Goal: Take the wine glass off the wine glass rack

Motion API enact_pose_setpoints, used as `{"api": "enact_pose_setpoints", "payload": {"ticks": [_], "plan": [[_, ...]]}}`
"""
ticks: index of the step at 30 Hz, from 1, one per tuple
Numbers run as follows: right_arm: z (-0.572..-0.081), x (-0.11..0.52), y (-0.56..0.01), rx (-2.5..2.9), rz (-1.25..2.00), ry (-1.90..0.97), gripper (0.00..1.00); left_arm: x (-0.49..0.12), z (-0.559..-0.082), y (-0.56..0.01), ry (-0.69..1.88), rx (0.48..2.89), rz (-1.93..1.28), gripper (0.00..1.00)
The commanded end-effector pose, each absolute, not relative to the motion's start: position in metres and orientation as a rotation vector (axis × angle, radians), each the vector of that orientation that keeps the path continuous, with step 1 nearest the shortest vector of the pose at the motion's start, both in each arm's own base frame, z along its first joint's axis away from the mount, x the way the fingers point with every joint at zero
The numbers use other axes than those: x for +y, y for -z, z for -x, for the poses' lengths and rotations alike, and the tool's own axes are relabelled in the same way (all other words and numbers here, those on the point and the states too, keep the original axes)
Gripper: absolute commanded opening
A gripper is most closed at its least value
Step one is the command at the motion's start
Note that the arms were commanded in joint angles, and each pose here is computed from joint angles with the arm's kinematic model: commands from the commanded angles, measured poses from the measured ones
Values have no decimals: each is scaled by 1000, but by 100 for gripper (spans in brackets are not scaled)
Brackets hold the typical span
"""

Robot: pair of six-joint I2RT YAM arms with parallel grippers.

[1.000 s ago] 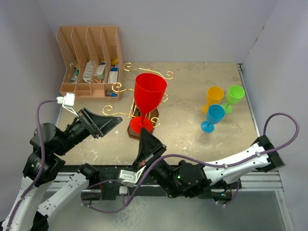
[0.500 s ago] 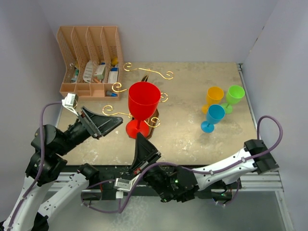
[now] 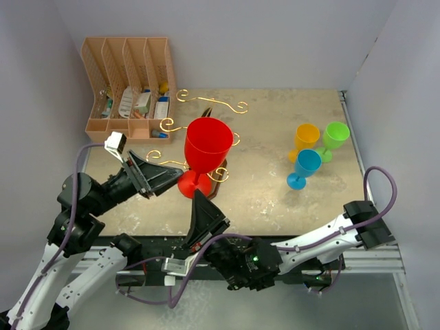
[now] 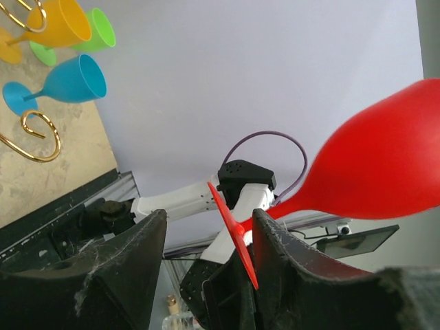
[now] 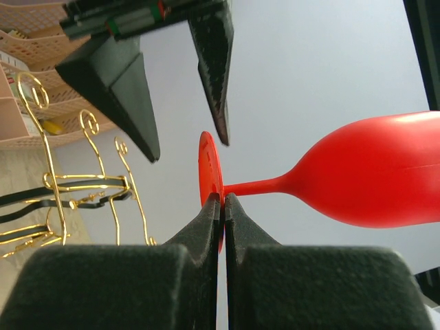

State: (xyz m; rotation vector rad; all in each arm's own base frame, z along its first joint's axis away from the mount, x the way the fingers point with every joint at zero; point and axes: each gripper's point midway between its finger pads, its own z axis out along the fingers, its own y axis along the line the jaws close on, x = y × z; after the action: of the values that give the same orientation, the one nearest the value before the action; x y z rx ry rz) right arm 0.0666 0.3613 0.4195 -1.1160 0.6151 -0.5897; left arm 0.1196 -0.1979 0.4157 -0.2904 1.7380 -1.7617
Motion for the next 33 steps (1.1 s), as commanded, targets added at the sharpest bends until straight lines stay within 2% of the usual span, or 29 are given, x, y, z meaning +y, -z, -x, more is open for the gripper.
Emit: {"api": "enact_pose_setpoints", "payload": {"ticks": [1, 5, 12, 17, 18, 22, 28, 30, 33], "plan": [[-61, 363, -434, 596, 1035, 515, 0, -202, -111, -429, 1908, 1693, 298, 56], [-63, 365, -431, 600, 1039, 510, 0, -202, -107, -430, 1954, 1685, 315, 54], [-71, 368, -425, 620, 1055, 511, 0, -205, -101, -434, 2045, 1663, 295, 37], [-80, 367, -422, 644, 1065, 505, 0, -212, -95, -430, 2129, 1669, 237, 33], [-81, 367, -422, 649, 1067, 505, 0, -212, -95, -427, 2124, 1680, 239, 29], [-82, 368, -418, 655, 1079, 512, 0, -211, -93, -427, 2139, 1665, 235, 1], [-83, 367, -417, 660, 1079, 540, 0, -213, -95, -425, 2122, 1682, 233, 0], [-87, 361, -416, 693, 1066, 553, 9, -212, -97, -422, 2114, 1681, 255, 0], [-89, 350, -417, 748, 1032, 553, 37, -212, -103, -415, 2097, 1684, 289, 0]]}}
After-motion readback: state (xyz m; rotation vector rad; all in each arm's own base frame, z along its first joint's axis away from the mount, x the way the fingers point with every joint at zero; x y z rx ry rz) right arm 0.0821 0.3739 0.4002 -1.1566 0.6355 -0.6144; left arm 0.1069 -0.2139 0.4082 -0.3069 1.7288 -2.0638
